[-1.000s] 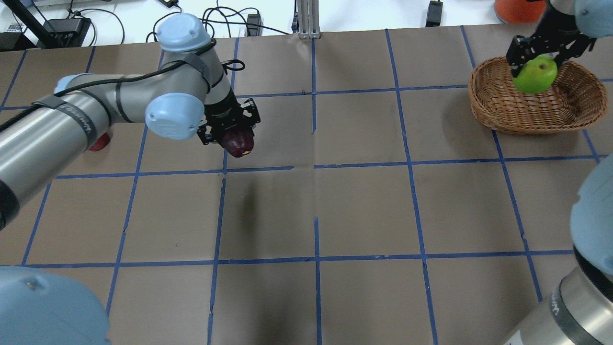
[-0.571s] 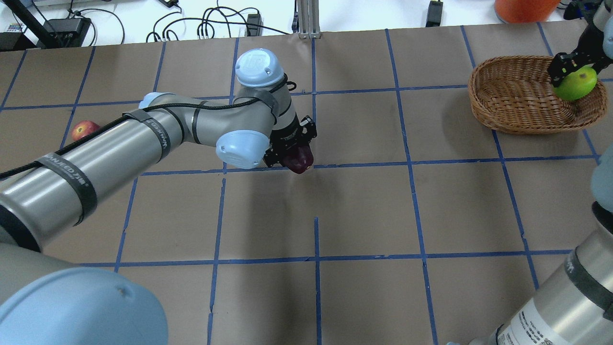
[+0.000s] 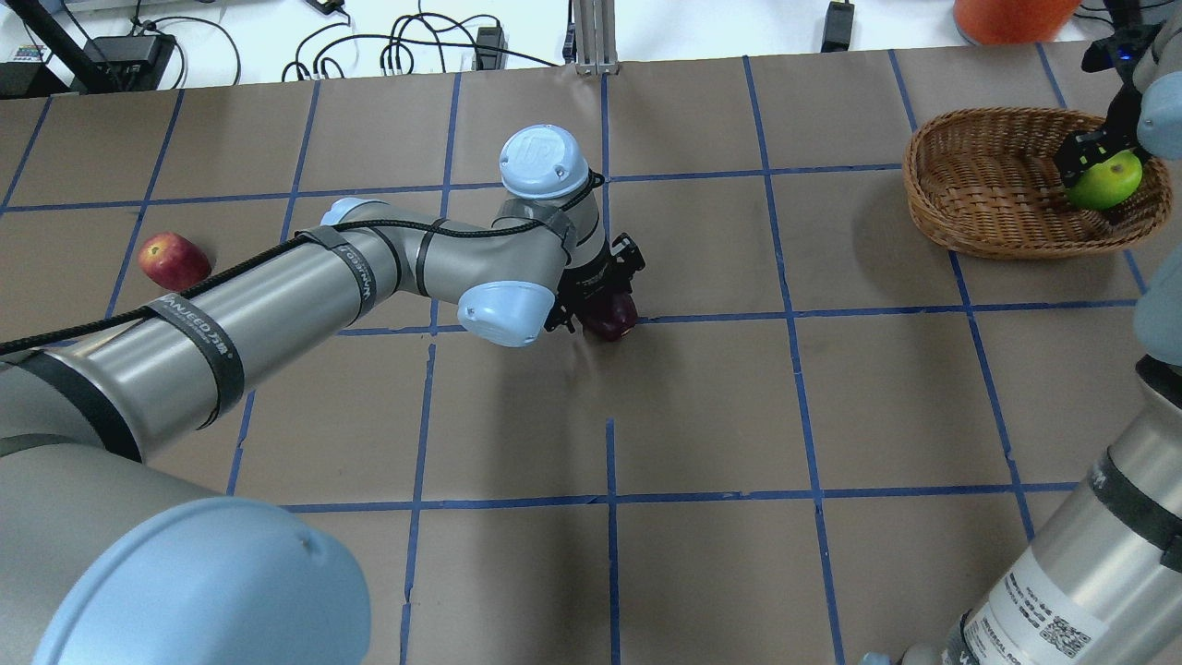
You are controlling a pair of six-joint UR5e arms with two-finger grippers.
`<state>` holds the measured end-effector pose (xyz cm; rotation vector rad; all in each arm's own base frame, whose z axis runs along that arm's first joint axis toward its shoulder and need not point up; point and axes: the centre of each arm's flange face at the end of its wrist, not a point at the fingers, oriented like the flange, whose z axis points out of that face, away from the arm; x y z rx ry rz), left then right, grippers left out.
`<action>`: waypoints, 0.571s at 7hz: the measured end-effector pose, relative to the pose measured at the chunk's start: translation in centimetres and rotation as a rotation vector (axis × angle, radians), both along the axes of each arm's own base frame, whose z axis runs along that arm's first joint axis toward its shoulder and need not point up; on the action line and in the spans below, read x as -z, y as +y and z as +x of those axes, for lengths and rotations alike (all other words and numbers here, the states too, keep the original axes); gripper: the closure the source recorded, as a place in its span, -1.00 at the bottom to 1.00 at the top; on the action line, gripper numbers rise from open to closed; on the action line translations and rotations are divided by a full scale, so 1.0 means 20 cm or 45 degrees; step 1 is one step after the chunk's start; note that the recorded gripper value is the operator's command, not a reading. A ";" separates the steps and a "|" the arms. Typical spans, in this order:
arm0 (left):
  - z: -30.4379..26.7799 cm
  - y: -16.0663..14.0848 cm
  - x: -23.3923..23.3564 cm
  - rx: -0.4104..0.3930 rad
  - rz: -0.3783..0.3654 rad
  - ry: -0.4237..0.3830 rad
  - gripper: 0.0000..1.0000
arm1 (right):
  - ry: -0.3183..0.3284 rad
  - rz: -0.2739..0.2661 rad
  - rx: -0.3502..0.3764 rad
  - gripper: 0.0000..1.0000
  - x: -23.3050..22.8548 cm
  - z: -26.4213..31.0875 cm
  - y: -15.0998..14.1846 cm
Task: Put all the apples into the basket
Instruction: 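Drop green apple in basket with right gripper while left centers dark red apple, then grasp the light red apple with the left while the right grasps the dark apple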
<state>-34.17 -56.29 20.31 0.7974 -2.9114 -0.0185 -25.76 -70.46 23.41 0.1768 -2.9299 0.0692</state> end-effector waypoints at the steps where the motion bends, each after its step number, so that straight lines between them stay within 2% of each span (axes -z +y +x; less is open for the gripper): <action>1: 0.06 -0.05 -0.13 0.043 0.013 -0.009 -1.00 | 0.002 -0.004 -0.004 -1.00 -0.03 0.01 0.00; 2: 0.18 -0.13 -0.29 0.115 0.038 -0.033 -1.00 | 0.002 -0.006 -0.015 -1.00 -0.11 0.05 0.01; 4: 0.66 -0.28 -0.53 0.407 0.043 -0.154 -1.00 | -0.046 0.012 -0.076 -1.00 -0.42 0.32 0.05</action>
